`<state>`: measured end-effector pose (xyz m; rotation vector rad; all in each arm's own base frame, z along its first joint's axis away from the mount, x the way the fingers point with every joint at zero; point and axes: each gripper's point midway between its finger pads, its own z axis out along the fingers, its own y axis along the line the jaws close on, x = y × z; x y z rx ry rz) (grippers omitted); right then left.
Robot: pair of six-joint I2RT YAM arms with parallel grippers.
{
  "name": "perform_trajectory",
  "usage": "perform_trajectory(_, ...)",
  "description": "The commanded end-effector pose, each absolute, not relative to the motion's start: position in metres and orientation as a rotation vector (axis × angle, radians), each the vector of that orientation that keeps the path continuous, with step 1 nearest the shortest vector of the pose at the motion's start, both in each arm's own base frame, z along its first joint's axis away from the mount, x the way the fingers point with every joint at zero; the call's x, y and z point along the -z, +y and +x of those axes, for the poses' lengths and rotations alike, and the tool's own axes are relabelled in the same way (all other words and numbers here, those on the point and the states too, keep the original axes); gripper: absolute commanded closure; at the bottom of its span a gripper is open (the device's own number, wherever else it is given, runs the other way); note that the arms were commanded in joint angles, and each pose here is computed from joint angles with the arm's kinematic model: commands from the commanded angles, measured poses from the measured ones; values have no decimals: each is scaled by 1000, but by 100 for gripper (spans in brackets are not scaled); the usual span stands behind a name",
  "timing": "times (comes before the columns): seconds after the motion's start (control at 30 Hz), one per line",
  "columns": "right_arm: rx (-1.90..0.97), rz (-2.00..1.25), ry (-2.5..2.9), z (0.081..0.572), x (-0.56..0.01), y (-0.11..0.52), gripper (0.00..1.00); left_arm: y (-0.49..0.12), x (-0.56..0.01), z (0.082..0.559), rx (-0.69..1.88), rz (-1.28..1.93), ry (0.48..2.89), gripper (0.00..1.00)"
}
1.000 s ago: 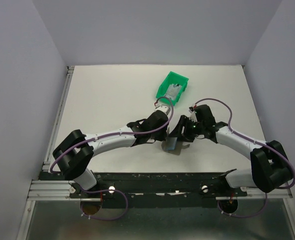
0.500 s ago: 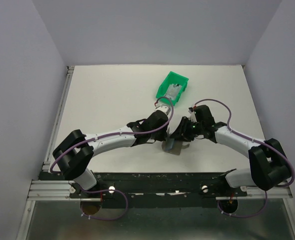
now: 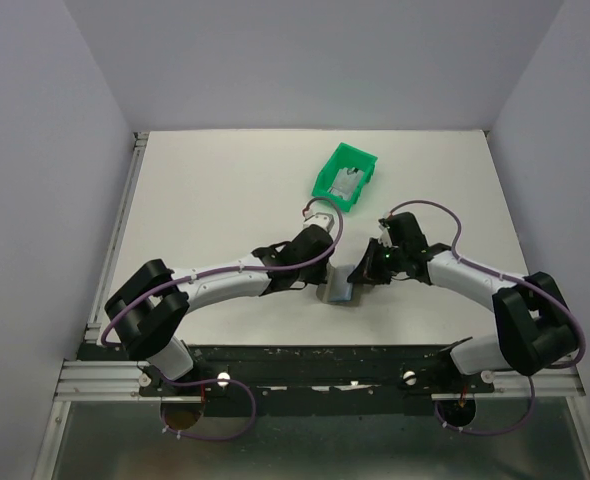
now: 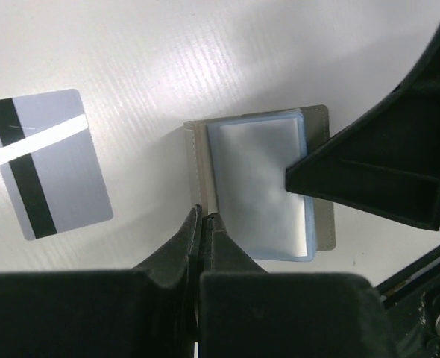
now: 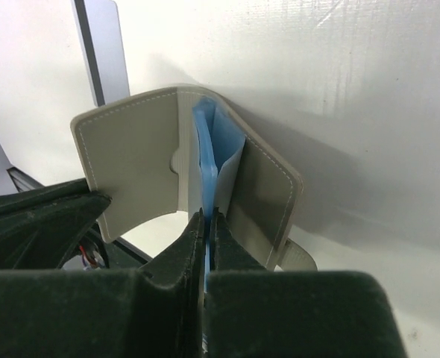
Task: Put the credit cards into the card holder
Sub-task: Open the card holder at the center of the board.
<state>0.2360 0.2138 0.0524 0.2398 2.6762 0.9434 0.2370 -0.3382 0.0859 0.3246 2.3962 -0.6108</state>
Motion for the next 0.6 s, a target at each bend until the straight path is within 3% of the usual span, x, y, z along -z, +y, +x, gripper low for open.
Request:
perform_trajectory(0.0,-866,238,2738,228,-34,205,88,-315,-57,227,499,307,2479,94)
perform_trajectory(0.13,-889,237,2750,229,-30,209,76,-318,-59,227,526,308,2471,94)
perform_trajectory(0.23,-925,239,2747,229,-29,213,74,-320,-59,227,531,313,2473,94)
perform_trajectory(0.43,-914,242,2732,231,-31,211,87,-311,-53,229,481,297,2483,92)
perform_trajectory(0.57,-892,228,2722,231,-34,209,89,-300,-45,230,430,273,2505,73)
